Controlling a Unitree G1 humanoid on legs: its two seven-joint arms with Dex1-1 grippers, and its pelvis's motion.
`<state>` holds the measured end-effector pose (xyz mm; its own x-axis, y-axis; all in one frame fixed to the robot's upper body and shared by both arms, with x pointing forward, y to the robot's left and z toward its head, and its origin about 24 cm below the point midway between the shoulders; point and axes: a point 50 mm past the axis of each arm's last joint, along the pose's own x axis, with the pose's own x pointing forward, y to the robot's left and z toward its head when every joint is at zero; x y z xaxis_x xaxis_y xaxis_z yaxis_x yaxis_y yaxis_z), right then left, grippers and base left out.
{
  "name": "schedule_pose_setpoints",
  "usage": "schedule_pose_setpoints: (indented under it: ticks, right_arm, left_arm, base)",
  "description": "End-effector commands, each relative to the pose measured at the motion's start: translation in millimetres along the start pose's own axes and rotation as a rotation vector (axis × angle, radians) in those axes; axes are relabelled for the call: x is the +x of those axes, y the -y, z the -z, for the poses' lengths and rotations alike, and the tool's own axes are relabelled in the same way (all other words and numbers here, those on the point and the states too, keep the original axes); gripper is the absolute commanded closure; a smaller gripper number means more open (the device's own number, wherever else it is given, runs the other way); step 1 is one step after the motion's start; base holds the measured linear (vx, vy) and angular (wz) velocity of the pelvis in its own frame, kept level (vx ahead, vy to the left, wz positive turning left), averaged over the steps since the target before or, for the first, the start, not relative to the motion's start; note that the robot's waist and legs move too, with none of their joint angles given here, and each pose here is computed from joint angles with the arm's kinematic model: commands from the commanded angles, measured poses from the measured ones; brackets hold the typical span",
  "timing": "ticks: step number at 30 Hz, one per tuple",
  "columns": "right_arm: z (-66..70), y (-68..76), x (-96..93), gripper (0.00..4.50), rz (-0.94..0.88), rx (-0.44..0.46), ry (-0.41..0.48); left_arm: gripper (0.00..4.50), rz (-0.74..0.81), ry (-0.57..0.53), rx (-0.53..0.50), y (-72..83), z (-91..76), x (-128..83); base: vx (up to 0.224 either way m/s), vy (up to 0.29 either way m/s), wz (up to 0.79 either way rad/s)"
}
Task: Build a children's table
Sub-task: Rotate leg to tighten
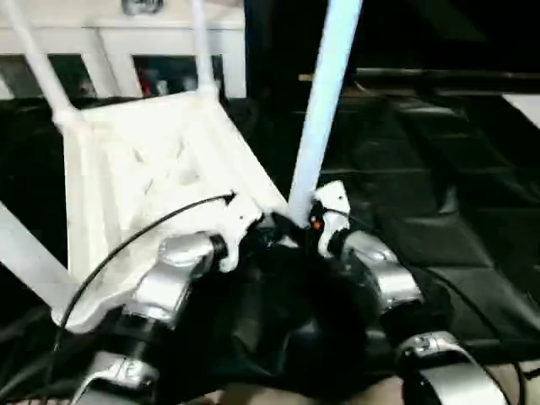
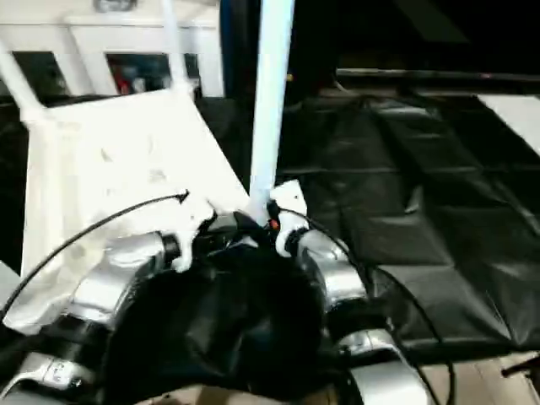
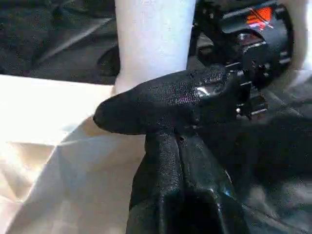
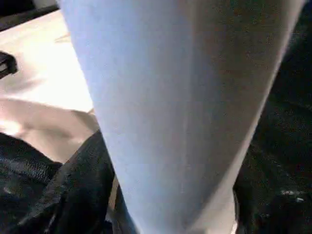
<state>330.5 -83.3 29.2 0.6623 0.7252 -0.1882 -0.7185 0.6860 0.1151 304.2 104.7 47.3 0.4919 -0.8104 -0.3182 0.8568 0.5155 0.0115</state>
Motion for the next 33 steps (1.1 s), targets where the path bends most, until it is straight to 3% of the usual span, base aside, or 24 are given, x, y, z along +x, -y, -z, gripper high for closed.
schedule_pose_setpoints:
  ticks: [1, 6, 16, 17, 19, 21, 22, 26, 28, 33]
  right_arm:
    - [6.3, -29.1, 11.7, 0.94, -0.211, -0.028, -0.052]
    - [-1.7, -14.5, -4.1, 0.94, -0.31, -0.083, -0.062]
    - [-11.4, 9.4, -18.4, 0.94, -0.272, -0.116, -0.068]
    - [-11.5, 10.5, -19.4, 0.91, -0.271, -0.119, -0.069]
    - [-11.5, 11.8, -20.8, 0.91, -0.27, -0.121, -0.07]
    - [-11.4, 12.0, -21.1, 0.91, -0.269, -0.122, -0.068]
    - [-11.3, 11.4, -20.8, 0.91, -0.27, -0.122, -0.067]
    - [-10.8, 10.4, -20.4, 0.91, -0.274, -0.121, -0.066]
    - [-10.7, 9.1, -19.5, 0.91, -0.276, -0.123, -0.064]
    - [-10.6, 9.3, -19.7, 0.91, -0.275, -0.124, -0.063]
  left_arm:
    - [4.5, 0.044, 0.081, 0.07, 5.3, -22.2, 6]
    - [4.5, 0.083, 0.06, 0.09, -2.2, -19.1, -9]
    - [4.5, 0.19, -0.032, 0.156, -12.2, -21.6, -49]
    - [4.17, 0.193, -0.05, 0.132, -13.4, -22.0, -52]
    - [4.09, 0.201, -0.093, 0.114, -15.0, -22.0, -58]
    - [4.02, 0.194, -0.112, 0.138, -16.2, -21.8, -60]
    - [3.74, 0.174, -0.116, 0.135, -17.9, -20.7, -59]
    - [3.59, 0.179, -0.127, 0.11, -16.8, -18.6, -57]
    - [3.25, 0.172, -0.143, 0.112, -15.5, -14.8, -53]
    - [3.13, 0.145, -0.2, 0.15, -19.2, -8.0, -51]
  base:
    - [0.0, 0.0, 0.0]
    - [0.0, 0.0, 0.0]
    - [0.0, 0.0, 0.0]
    - [0.0, 0.0, 0.0]
    - [0.0, 0.0, 0.0]
    - [0.0, 0.0, 0.0]
    - [0.0, 0.0, 0.0]
    - [0.0, 0.0, 0.0]
    - [0.0, 0.0, 0.0]
    - [0.0, 0.0, 0.0]
